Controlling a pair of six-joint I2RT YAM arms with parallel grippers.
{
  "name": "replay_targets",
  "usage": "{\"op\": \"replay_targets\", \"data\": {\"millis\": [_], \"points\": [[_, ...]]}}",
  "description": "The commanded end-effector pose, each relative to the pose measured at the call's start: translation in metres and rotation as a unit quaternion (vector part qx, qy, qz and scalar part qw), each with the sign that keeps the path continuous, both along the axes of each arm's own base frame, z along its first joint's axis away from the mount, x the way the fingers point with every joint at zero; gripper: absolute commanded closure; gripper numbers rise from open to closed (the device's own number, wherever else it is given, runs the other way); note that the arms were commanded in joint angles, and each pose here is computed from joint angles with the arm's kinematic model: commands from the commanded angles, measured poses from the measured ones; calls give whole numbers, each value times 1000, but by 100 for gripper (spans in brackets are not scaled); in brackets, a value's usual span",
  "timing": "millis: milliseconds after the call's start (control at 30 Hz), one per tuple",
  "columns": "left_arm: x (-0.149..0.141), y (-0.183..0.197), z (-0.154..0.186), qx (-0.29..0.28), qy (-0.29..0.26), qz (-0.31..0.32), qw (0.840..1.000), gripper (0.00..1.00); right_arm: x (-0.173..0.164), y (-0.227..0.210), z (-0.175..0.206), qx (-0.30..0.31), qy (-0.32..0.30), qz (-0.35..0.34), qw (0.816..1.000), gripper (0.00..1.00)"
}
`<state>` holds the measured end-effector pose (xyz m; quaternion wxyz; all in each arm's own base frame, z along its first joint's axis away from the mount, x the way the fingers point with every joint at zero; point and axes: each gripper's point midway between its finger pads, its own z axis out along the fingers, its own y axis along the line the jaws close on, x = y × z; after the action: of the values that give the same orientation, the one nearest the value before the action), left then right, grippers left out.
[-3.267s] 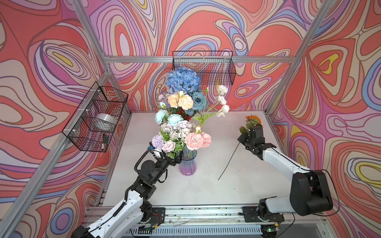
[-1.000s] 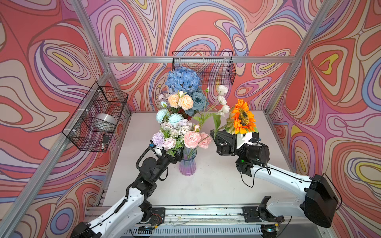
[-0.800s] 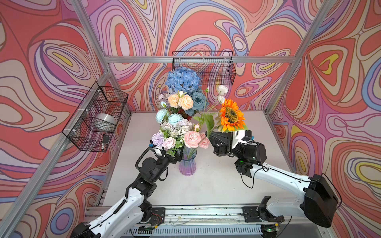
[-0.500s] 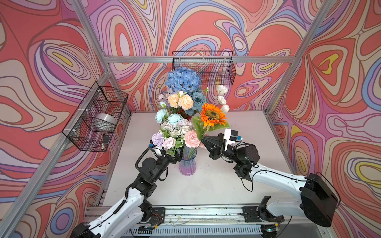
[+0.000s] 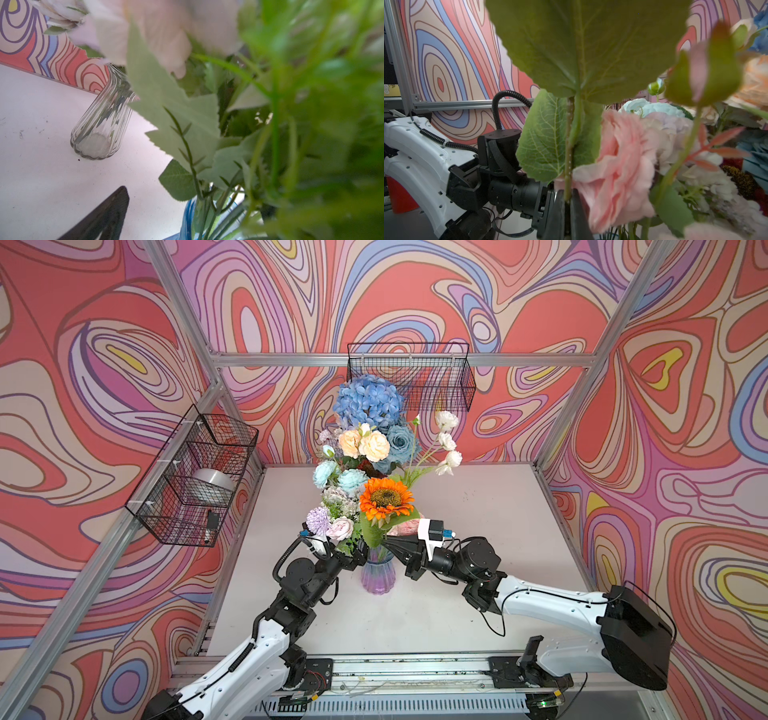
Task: Arrange flowers in a vase
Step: Place the flower in the vase, then move the vase to the top-center of the table.
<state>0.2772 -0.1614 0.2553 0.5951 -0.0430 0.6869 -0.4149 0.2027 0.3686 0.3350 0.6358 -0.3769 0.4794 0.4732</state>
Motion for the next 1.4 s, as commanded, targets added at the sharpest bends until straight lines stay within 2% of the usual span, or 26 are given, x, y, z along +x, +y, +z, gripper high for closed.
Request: {"op": "replay_targets", "data": {"millis": [0,233,467,567,667,800,967,1100,1200,1233,1333,1367], "points": [[-4,-2,13,-5,-13,-8,1000,0,10,8,-33,-55,19,-22,998,100],[-17,0,-3,7,15,-22,1000,0,20,7,-66,-93,50,-47,993,100],[-33,1,-15,39,42,-42,997,0,22,2,-78,-114,72,-60,989,99],[-41,1,-22,50,60,-53,995,0,20,-3,-74,-115,75,-63,989,73],[-49,1,-35,59,89,-66,992,0,20,-10,-71,-123,75,-76,987,59],[-58,6,-53,63,121,-65,988,0,20,-19,-76,-138,78,-94,983,53],[-62,16,-62,72,132,-46,988,0,18,-26,-88,-159,97,-99,978,45],[-59,33,-78,75,160,5,984,0,15,-27,-99,-177,116,-95,973,36],[-56,46,-85,61,170,44,983,0,12,-28,-111,-190,125,-89,970,26],[-55,48,-85,56,169,50,983,0,12,-29,-115,-195,129,-90,968,20],[-52,56,-91,50,177,76,980,0,11,-32,-128,-208,138,-92,964,15],[-52,59,-93,50,179,85,979,0,11,-33,-131,-209,141,-93,963,2]]}}
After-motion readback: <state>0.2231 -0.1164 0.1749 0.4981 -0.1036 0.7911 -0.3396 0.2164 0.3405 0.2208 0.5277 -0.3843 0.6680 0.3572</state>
